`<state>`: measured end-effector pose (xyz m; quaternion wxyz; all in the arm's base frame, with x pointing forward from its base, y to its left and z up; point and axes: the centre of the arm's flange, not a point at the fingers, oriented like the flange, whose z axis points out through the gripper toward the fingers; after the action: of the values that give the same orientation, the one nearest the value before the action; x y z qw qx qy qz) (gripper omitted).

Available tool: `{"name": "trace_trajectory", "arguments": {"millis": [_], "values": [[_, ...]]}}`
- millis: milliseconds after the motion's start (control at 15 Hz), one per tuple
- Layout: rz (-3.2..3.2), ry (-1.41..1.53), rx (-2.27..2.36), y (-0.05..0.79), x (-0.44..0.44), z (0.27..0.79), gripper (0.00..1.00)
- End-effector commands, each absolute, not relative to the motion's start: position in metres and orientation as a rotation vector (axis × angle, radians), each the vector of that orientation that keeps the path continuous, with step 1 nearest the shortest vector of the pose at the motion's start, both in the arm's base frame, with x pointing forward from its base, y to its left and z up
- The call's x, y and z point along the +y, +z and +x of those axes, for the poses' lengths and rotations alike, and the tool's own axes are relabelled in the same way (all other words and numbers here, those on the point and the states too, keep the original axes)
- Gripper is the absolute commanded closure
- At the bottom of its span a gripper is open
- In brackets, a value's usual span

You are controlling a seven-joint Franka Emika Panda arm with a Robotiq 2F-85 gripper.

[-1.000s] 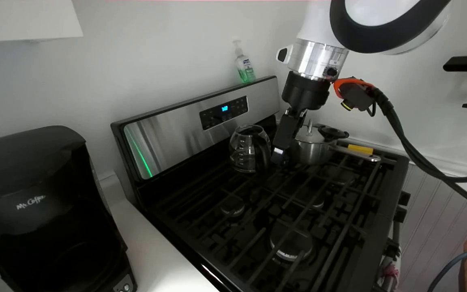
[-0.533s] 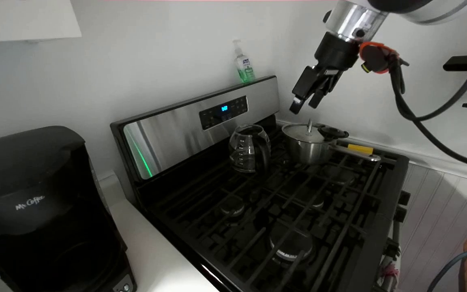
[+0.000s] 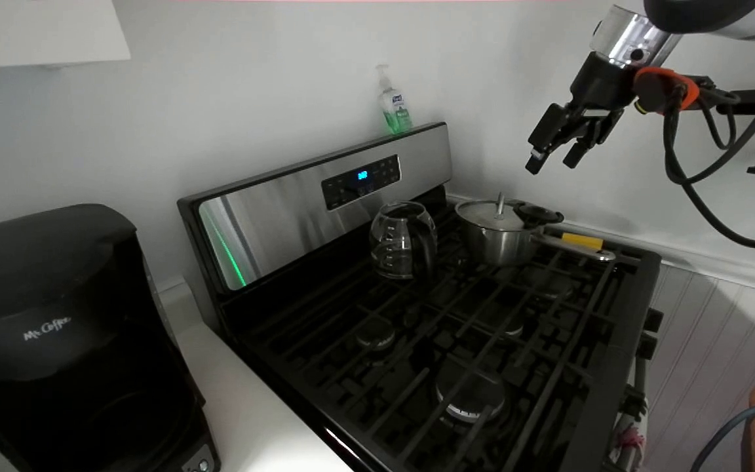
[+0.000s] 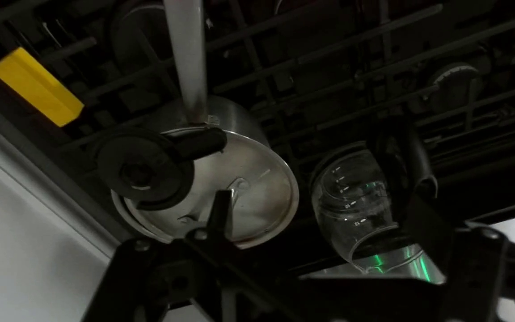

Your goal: Pick up the black pizza slicer on top of the pot lid on the stove and move it on the rear left stove plate of the stove

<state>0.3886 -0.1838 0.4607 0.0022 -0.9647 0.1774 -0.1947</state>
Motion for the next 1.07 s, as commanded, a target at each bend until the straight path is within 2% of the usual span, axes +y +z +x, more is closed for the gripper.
{"name": "trace_trajectory", "arguments": {"millis": [0,333,533,867,1000], "values": [[-3.027,-0.611,0.546,0.461,-0.181,0.390,0.00],[-2.909,-0.400,0.809,0.443,-0.235,0.417,0.00],[-2.709,-0.447,0.814,0.432,-0.272,0.415,0.00],[-2.589,-0.149,1.082,0.397,-0.304,0.399,0.00],[-2.583,-0.206,1.133,0.395,-0.307,0.391,0.00]]}}
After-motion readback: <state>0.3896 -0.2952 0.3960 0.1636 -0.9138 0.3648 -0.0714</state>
